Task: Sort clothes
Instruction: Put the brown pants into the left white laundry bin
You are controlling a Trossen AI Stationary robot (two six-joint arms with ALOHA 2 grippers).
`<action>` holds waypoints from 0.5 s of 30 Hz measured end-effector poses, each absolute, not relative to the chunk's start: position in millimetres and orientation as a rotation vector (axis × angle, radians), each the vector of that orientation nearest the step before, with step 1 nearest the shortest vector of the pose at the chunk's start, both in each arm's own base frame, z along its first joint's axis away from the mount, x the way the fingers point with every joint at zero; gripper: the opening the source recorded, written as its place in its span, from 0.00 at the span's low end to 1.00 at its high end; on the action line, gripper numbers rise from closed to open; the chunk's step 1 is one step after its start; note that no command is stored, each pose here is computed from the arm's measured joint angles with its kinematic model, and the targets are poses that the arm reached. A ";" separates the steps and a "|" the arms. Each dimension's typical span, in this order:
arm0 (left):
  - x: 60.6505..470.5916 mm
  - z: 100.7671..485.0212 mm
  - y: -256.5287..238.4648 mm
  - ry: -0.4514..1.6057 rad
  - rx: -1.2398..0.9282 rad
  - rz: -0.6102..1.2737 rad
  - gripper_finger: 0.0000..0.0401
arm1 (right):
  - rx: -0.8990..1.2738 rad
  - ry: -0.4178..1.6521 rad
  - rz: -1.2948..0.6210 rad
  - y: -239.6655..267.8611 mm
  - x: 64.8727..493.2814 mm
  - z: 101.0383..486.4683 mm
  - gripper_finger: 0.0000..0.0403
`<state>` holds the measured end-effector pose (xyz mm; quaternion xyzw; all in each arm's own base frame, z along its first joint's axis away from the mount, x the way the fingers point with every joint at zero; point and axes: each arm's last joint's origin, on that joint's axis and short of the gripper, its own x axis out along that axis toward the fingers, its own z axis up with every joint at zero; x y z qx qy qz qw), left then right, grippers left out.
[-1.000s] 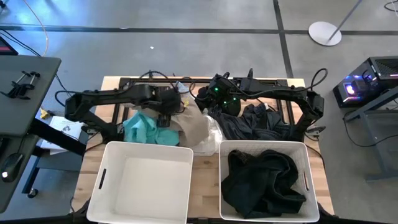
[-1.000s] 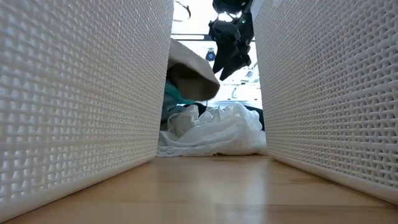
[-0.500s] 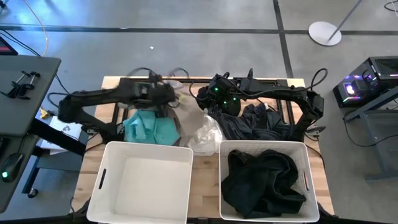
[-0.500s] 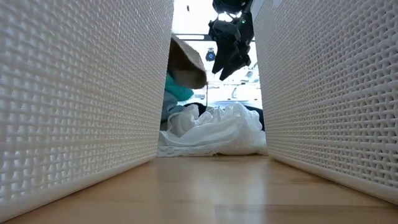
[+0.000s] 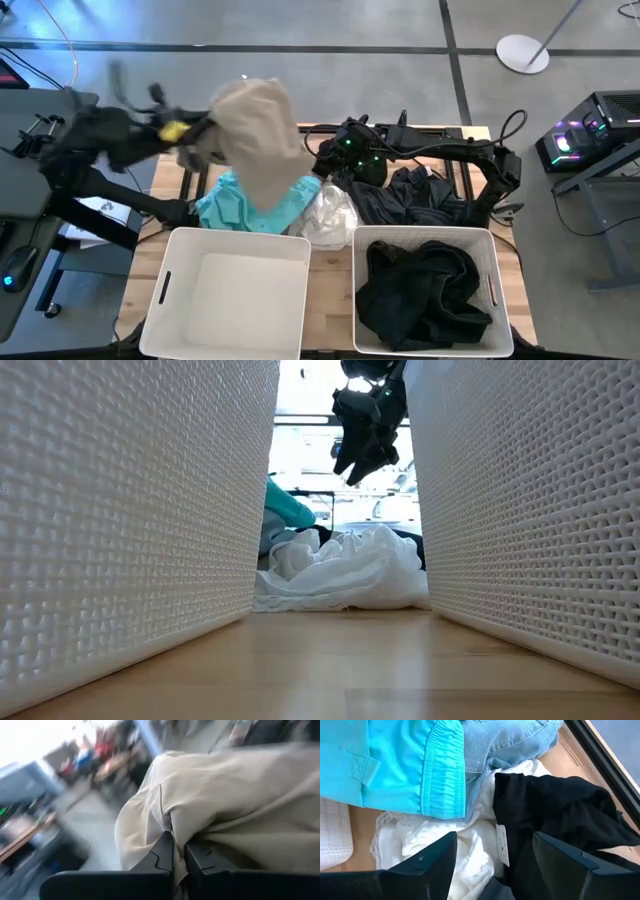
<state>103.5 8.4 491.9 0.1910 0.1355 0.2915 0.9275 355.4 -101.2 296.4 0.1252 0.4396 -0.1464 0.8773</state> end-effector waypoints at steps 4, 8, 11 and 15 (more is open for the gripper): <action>69.2 506.9 -0.5 0.048 0.329 0.234 0.00 | 0.285 0.905 -0.317 -101.4 356.0 296.9 0.62; 54.5 515.8 -10.8 -0.117 0.168 -0.164 0.00 | 0.293 0.908 -0.316 -101.1 355.7 296.6 0.62; 60.4 513.4 -20.2 -0.120 0.127 -0.412 0.00 | 0.307 0.904 -0.317 -101.1 356.0 296.8 0.62; 84.7 496.7 -30.3 0.040 0.083 -0.483 0.00 | 0.310 0.890 -0.317 -101.3 357.0 297.6 0.62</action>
